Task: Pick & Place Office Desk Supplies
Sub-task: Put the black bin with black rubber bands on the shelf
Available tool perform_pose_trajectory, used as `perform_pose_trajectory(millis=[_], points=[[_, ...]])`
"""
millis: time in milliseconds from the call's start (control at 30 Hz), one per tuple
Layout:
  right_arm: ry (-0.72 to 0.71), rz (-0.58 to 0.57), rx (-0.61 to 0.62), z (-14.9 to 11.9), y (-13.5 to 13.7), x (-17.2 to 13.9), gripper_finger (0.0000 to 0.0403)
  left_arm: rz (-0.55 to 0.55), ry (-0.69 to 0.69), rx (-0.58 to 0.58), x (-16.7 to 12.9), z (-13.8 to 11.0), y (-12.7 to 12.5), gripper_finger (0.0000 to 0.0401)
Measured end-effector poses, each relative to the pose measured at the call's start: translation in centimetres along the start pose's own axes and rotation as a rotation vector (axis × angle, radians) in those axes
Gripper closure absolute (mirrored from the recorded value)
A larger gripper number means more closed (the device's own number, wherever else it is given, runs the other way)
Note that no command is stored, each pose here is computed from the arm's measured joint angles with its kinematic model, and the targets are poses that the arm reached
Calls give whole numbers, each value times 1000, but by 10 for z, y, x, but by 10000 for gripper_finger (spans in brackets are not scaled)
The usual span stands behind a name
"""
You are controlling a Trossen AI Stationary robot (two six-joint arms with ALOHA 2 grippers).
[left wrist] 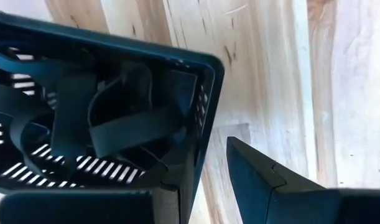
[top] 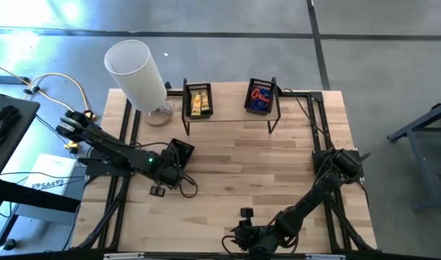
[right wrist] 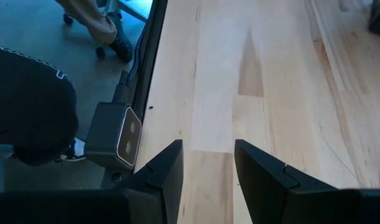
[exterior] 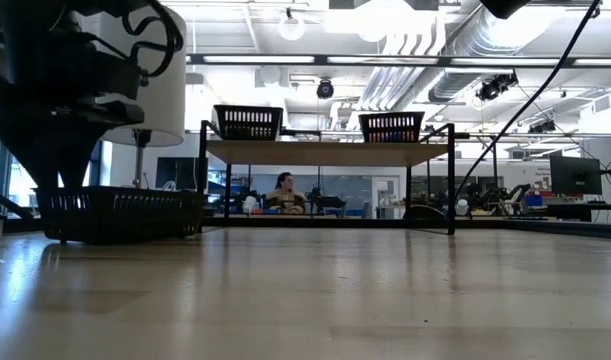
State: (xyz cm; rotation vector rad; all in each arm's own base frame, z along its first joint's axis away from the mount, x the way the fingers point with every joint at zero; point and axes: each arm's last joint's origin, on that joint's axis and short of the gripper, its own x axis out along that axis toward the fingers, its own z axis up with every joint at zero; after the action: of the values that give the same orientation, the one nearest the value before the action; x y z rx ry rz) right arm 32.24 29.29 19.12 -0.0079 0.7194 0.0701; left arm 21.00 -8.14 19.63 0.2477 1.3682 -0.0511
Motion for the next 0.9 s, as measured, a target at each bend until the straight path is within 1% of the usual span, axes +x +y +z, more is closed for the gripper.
perform_pose_trajectory(millis=[200,500,600,700,900], points=[[0,-4,4,1,-2,1,269,4,20,-4,9,-7,0,313],[1,-9,13,4,-7,4,269,1,-4,-31,23,-12,-2,313],[0,-11,16,4,-8,5,269,3,10,24,26,-13,-2,314],[1,-11,16,4,-8,5,270,6,23,33,30,-12,-3,314],[0,-10,10,5,-8,5,270,26,87,-38,44,-12,-6,314]])
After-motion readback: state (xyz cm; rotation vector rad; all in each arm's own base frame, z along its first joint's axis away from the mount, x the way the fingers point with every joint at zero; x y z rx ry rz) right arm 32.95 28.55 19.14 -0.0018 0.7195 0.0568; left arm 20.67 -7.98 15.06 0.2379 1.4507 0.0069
